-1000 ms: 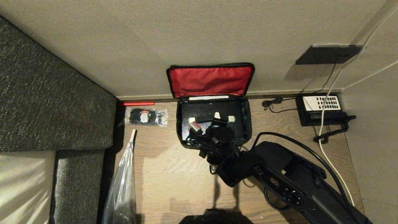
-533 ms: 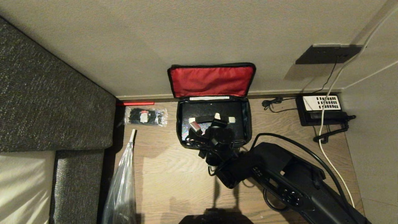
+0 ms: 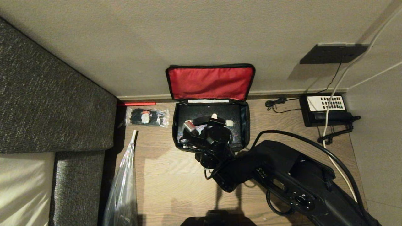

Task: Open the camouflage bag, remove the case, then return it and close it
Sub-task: Lift the black box

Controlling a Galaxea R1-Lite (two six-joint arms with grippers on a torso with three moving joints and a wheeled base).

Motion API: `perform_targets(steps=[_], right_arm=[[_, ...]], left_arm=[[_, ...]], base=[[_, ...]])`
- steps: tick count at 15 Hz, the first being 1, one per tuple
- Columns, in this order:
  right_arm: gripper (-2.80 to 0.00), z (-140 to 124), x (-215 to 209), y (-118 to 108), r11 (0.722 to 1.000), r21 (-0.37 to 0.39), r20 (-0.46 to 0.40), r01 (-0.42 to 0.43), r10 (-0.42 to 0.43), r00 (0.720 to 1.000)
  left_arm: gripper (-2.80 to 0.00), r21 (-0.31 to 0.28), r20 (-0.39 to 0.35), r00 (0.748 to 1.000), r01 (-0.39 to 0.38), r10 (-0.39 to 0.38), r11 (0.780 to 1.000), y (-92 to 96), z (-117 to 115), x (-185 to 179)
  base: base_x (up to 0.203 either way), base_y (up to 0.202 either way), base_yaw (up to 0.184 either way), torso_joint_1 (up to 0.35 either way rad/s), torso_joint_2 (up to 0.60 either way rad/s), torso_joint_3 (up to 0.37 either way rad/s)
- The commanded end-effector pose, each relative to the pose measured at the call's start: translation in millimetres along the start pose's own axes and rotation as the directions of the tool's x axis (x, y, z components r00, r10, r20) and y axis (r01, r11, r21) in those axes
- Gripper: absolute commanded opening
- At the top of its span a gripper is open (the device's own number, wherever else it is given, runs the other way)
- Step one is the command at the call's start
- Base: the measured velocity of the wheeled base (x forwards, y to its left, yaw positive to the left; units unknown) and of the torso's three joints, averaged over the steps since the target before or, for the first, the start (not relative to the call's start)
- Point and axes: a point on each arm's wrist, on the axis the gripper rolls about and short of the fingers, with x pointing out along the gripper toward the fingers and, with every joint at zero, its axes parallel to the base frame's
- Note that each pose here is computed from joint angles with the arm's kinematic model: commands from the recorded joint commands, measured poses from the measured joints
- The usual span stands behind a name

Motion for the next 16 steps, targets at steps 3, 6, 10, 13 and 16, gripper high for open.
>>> perform_targets(steps=[3, 6, 10, 13, 16], right_arm=[[-2.80, 38, -46, -79, 0.996, 0.084, 0.028, 0.010, -0.012, 1.000], [-2.80, 43, -57, -98, 0.997, 0.075, 0.039, 0.015, -0.018, 0.999], [-2.80, 42, -62, -125, 0.996, 0.086, 0.032, 0.021, -0.024, 0.999], [-2.80, 18, -74, -159, 0.999, 0.054, 0.019, 0.003, -0.004, 1.000], [-2.80, -5, -86, -189, 0.999, 0.039, 0.011, -0.008, 0.007, 1.000]], left_arm=[[-2.80, -0.001, -0.002, 1.000, -0.001, 0.001, 1.000, 0.0, -1, 0], [-2.80, -0.001, -0.003, 1.000, -0.001, 0.001, 1.000, 0.0, -1, 0], [-2.80, -0.001, -0.004, 1.000, -0.001, 0.001, 1.000, 0.0, -1, 0], [-2.80, -0.001, -0.002, 1.000, -0.001, 0.001, 1.000, 0.0, -1, 0], [-2.80, -0.001, -0.002, 1.000, -0.001, 0.001, 1.000, 0.0, -1, 0]], base=[[0.000, 0.000, 0.000, 0.000, 0.00, 0.000], [0.000, 0.000, 0.000, 0.000, 0.00, 0.000], [0.000, 0.000, 0.000, 0.000, 0.00, 0.000], [0.000, 0.000, 0.000, 0.000, 0.00, 0.000], [0.000, 0.000, 0.000, 0.000, 0.00, 0.000]])
